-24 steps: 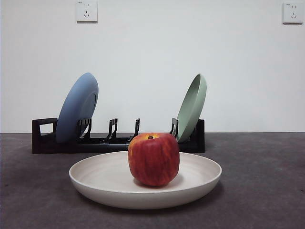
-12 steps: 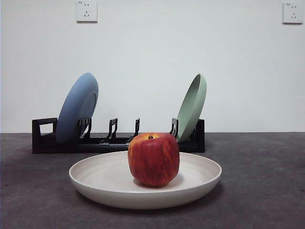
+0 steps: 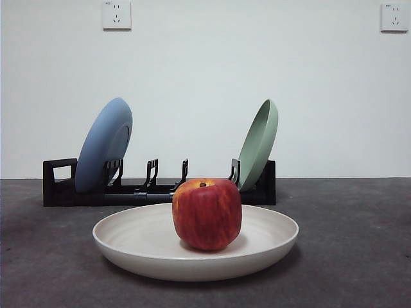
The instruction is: Take the yellow plate from the plate rack,put the plate on the table,take the apple from the table,put the apple in the plate
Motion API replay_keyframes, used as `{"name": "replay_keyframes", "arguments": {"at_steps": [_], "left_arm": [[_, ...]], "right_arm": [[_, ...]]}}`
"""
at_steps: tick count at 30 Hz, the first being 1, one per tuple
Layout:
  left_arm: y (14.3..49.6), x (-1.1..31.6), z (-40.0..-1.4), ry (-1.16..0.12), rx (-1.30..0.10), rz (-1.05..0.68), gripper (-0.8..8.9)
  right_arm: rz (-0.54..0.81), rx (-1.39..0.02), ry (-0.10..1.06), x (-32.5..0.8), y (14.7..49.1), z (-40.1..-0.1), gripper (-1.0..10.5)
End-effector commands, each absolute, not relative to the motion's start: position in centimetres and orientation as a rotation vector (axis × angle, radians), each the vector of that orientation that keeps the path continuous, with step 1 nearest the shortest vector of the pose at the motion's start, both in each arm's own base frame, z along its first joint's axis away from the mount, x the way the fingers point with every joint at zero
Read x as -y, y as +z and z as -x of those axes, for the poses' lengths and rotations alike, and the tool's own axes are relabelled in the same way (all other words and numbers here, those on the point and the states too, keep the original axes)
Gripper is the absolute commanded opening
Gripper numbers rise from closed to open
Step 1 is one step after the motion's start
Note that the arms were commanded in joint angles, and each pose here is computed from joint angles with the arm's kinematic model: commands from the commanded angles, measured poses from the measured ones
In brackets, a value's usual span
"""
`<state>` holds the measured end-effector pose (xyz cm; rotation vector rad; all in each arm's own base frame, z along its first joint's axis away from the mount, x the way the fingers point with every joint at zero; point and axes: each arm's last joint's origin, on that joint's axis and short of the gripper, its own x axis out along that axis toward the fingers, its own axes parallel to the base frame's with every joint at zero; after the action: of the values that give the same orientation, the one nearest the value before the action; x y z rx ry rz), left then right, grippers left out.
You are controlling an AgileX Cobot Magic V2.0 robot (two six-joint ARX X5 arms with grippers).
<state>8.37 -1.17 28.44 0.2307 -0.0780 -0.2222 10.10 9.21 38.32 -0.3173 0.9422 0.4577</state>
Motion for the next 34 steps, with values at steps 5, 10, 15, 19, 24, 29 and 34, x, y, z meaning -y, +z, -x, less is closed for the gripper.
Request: {"name": "replay_keyframes", "arguments": {"at_steps": [5, 10, 15, 19, 24, 29, 34], "left_arm": [[20.5, 0.9, -9.4, -0.186, -0.007, -0.074, -0.04], [17.3, 0.7, -9.6, -0.142, -0.048, -0.011, -0.04], [15.5, 0.5, -9.7, -0.067, -0.112, 0.041, -0.04], [14.9, 0.4, -9.6, -0.035, -0.169, 0.048, -0.04], [15.0, 0.5, -9.6, -0.063, -0.164, 0.05, -0.04], [14.9, 0.5, -9.7, -0.061, -0.175, 0.05, -0.04], [14.8, 0.5, -9.7, -0.061, -0.184, 0.05, -0.04]], "right_arm": [[0.323, -0.965, 0.445, -9.1, 38.1, -10.0, 0.0], [0.323, -0.965, 0.445, -9.1, 38.1, -10.0, 0.0], [0.323, -0.964, 0.445, -9.1, 38.1, -10.0, 0.0], [0.323, -0.965, 0.445, -9.1, 38.1, -10.0, 0.0], [0.323, -0.964, 0.445, -9.1, 38.1, -10.0, 0.0], [0.323, -0.965, 0.445, -9.1, 38.1, -10.0, 0.0], [0.323, -0.964, 0.445, -9.1, 38.1, -10.0, 0.0]]}}
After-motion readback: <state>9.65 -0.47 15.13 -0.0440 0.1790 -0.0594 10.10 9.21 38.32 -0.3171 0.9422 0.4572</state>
